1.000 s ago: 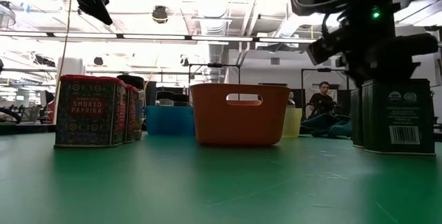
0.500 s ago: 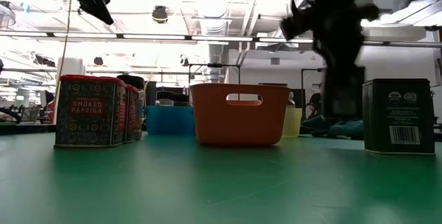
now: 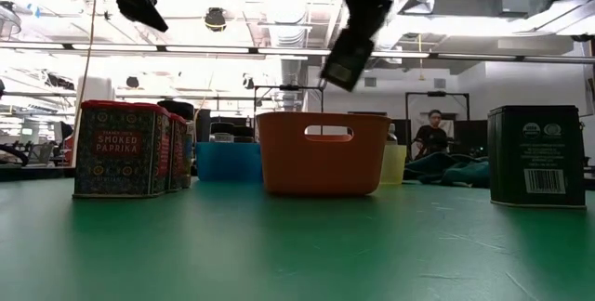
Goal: Sort spices by type
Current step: Put the top black seasoning can into the pink bin
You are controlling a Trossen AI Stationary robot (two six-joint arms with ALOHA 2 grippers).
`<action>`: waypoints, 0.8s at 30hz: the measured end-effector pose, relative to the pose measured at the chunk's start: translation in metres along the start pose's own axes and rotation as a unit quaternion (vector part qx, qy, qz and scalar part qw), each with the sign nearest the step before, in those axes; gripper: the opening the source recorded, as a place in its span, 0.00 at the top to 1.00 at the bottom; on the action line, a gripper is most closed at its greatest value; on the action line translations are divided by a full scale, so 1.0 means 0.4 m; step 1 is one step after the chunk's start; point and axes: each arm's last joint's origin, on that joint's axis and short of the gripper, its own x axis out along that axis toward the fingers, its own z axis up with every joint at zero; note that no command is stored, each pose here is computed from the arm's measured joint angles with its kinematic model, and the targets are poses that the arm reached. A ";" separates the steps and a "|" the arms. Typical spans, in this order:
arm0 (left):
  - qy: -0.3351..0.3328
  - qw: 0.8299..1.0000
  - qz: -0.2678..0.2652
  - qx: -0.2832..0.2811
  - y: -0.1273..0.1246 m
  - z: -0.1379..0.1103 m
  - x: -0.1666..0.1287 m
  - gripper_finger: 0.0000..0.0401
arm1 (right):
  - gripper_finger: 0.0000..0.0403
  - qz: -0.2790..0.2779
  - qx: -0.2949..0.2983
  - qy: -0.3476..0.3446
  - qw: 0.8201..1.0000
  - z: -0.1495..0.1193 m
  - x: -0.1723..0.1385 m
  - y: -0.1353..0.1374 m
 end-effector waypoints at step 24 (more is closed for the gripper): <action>-0.015 1.000 0.004 0.000 0.008 0.007 -0.002 0.25 | 0.58 -0.063 -0.034 0.007 0.997 0.187 0.203 -0.302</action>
